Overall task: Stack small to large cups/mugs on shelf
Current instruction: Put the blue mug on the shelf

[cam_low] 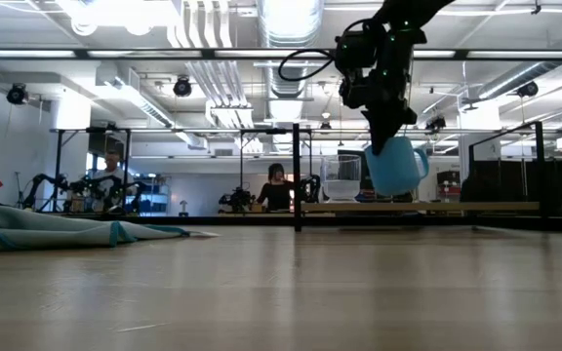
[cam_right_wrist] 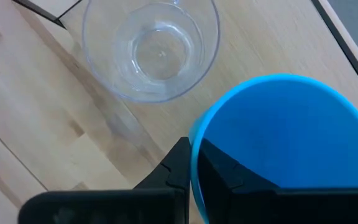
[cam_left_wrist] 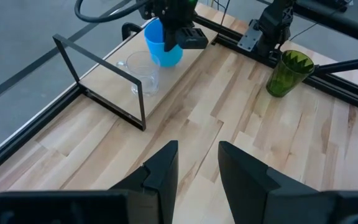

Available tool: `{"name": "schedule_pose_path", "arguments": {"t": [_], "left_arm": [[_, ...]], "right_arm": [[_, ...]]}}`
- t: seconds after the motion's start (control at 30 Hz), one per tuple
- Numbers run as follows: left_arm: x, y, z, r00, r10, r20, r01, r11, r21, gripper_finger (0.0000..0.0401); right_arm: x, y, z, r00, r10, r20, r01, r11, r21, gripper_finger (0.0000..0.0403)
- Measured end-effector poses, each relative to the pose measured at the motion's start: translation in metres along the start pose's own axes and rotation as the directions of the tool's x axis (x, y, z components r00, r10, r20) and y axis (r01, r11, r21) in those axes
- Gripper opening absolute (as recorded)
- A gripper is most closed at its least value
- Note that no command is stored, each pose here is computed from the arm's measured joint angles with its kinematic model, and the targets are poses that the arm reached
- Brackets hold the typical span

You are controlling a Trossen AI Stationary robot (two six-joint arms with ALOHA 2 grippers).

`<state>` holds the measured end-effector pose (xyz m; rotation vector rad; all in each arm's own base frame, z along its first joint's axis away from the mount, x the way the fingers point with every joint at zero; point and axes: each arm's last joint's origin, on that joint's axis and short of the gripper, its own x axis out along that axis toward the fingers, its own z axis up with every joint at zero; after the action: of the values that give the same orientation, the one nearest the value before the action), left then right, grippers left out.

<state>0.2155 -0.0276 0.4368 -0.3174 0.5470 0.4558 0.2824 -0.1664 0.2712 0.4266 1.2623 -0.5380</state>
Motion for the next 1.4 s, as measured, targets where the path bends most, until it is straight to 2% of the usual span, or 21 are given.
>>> {"name": "schedule_pose_path", "arguments": {"t": [0.27,0.43,0.67,0.83,1.2,1.4], "left_arm": [[0.0,0.0,0.0,1.0,0.0,0.0,0.0,1.0,0.0,0.01],[0.0,0.0,0.0,1.0,0.0,0.0,0.0,1.0,0.0,0.01],[0.0,0.0,0.0,1.0,0.0,0.0,0.0,1.0,0.001,0.01],[0.0,0.0,0.0,1.0,0.0,0.0,0.0,1.0,0.001,0.01],[0.0,0.0,0.0,1.0,0.0,0.001,0.0,1.0,0.0,0.01],[0.0,0.0,0.0,1.0,-0.001,0.0,0.001,1.0,0.0,0.01]], "right_arm": [[0.015,0.0,-0.008,0.999,-0.003,-0.036,0.003,1.0,-0.006,0.0019],[0.016,0.004,-0.013,1.0,-0.004,-0.025,0.003,0.997,-0.076,0.002],[0.016,0.005,-0.007,0.999,0.008,0.036,-0.005,0.997,-0.081,0.002],[0.016,0.005,-0.008,0.999,0.007,0.032,-0.004,0.995,-0.096,0.0033],[0.016,0.005,-0.009,1.0,0.002,0.015,0.0,0.995,-0.1,0.0034],[0.003,0.006,-0.012,1.0,-0.004,-0.019,0.002,0.997,-0.073,0.0034]]}}
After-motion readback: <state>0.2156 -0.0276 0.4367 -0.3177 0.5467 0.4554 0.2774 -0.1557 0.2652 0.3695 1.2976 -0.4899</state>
